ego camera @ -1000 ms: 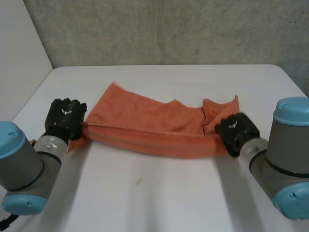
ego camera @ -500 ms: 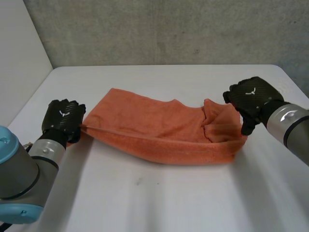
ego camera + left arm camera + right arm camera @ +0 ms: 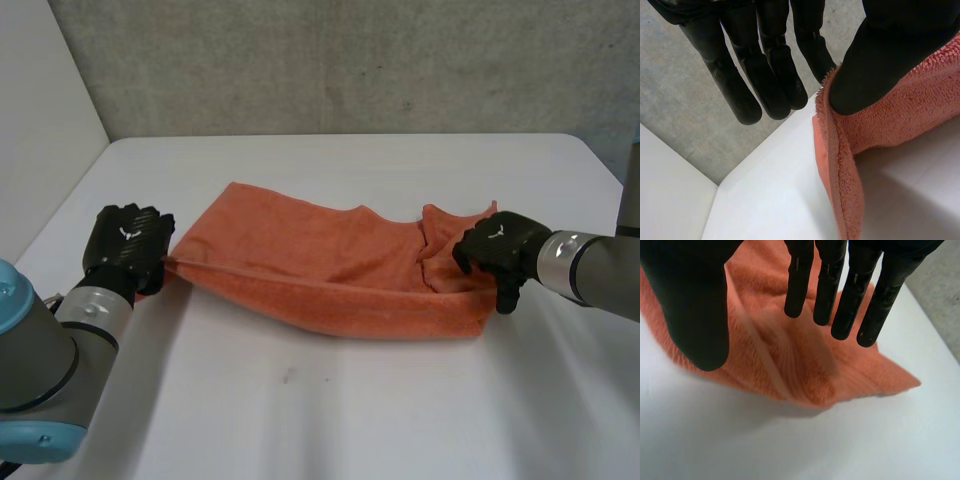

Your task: Fold the laundry

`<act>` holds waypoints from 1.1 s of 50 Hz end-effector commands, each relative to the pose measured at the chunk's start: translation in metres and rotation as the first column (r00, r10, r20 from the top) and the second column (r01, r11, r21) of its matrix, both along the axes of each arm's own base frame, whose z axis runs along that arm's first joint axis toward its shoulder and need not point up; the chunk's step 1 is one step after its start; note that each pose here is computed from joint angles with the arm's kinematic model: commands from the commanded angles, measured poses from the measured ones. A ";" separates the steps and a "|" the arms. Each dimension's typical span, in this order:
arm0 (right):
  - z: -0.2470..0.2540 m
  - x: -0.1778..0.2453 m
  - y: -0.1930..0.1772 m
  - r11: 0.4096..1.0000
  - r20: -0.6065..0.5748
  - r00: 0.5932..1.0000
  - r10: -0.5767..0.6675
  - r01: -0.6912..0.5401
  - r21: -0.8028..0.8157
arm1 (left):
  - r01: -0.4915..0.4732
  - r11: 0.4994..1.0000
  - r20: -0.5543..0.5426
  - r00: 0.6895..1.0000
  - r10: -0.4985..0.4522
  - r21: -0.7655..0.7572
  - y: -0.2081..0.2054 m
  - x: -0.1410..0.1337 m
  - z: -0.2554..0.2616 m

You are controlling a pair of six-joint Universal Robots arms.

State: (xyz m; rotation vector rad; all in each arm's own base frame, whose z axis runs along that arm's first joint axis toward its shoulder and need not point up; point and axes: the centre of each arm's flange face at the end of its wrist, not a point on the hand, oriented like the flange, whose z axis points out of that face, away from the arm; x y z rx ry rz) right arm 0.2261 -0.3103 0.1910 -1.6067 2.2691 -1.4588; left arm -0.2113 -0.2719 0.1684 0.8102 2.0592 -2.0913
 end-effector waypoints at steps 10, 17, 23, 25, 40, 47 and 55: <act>-0.047 -0.015 -0.012 0.998 0.003 0.999 -0.047 0.047 0.034 | -0.007 1.000 0.000 1.000 0.007 0.001 -0.002 0.002 -0.001; -0.058 -0.012 -0.018 0.997 0.072 0.995 -0.076 0.074 0.029 | -0.007 1.000 0.001 1.000 0.007 0.003 -0.002 0.002 -0.001; -0.047 -0.011 -0.026 0.994 0.177 0.978 -0.109 0.112 -0.007 | -0.005 1.000 0.001 1.000 0.005 0.003 -0.002 0.002 -0.001; -0.022 -0.012 -0.028 0.988 0.237 0.963 -0.131 0.147 -0.052 | -0.008 1.000 -0.001 1.000 0.008 -0.005 -0.002 0.002 0.002; 0.150 -0.057 0.035 0.918 0.271 0.937 -0.223 0.295 -0.265 | -0.030 0.975 -0.048 0.999 0.020 -0.219 0.027 0.015 0.108; 0.149 -0.068 0.071 0.941 -0.029 0.966 -0.256 0.242 -0.237 | -0.021 0.987 -0.027 0.999 0.017 -0.161 0.049 0.019 0.135; 0.118 -0.070 0.071 0.950 -0.105 0.956 -0.275 0.254 -0.179 | 0.018 0.995 0.049 0.999 -0.023 0.095 0.046 0.017 0.094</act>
